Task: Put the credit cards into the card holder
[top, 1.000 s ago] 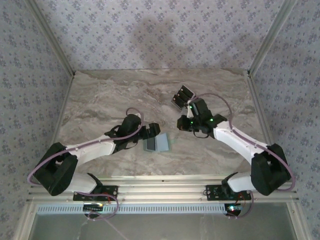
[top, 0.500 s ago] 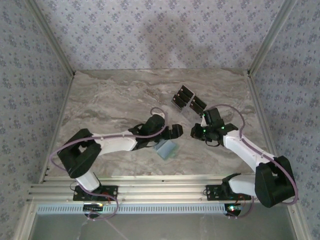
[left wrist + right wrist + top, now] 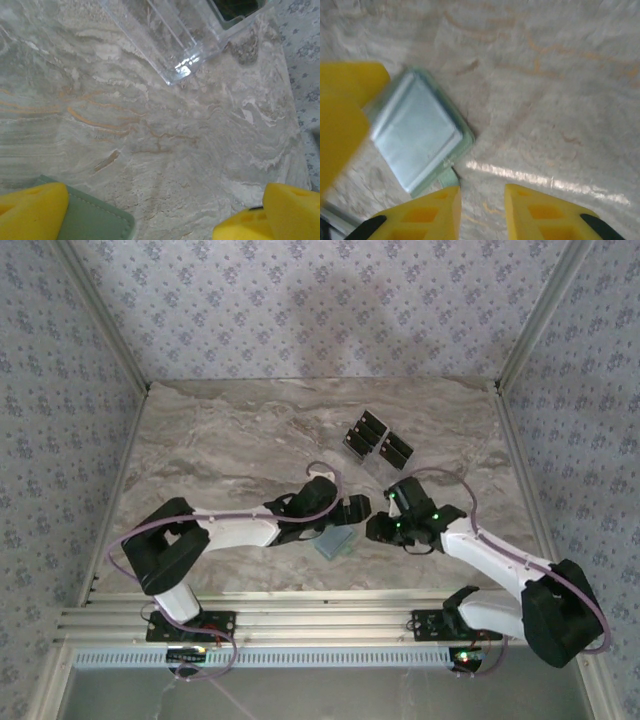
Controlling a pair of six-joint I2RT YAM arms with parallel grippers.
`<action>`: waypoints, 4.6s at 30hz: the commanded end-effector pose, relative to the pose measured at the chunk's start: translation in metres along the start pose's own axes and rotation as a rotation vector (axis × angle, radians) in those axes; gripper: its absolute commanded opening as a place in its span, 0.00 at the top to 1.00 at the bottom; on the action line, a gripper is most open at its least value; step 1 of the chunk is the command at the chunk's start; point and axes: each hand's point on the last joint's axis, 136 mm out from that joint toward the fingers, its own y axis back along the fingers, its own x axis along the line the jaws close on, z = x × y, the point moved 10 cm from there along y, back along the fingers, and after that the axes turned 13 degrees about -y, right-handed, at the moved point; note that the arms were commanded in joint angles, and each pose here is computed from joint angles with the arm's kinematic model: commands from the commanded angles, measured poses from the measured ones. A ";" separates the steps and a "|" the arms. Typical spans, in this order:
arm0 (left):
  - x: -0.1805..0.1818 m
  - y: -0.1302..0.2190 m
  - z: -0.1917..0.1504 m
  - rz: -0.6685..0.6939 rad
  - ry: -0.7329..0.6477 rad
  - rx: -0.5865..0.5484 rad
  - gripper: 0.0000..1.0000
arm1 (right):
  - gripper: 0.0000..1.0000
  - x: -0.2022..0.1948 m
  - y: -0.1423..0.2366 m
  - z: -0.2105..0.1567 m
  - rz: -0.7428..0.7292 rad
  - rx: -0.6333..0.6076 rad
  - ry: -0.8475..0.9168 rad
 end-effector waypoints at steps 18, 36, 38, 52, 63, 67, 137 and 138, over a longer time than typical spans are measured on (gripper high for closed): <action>0.010 0.038 -0.004 0.030 0.013 -0.064 0.00 | 0.75 0.020 -0.039 -0.030 -0.067 0.003 0.007; -0.002 0.045 -0.014 -0.023 0.049 -0.075 0.00 | 1.00 0.021 -0.032 0.027 -0.051 -0.060 -0.014; -0.005 0.041 -0.017 -0.031 0.051 -0.066 0.00 | 1.00 0.018 -0.035 0.030 -0.051 -0.053 -0.020; -0.013 0.009 -0.036 0.000 0.064 0.001 0.00 | 0.57 -0.005 0.000 0.035 -0.060 -0.112 -0.089; 0.000 -0.006 -0.056 0.148 0.096 0.042 0.00 | 0.54 -0.022 0.037 0.033 -0.037 -0.176 -0.166; -0.010 -0.001 -0.046 0.118 0.071 0.021 0.00 | 0.54 -0.018 0.042 0.035 -0.024 -0.185 -0.153; 0.049 0.025 -0.068 0.538 -0.414 0.383 0.00 | 0.53 0.025 -0.009 0.023 -0.164 -0.014 0.021; 0.049 0.025 -0.068 0.537 -0.412 0.381 0.00 | 0.54 0.026 -0.009 0.023 -0.166 -0.015 0.024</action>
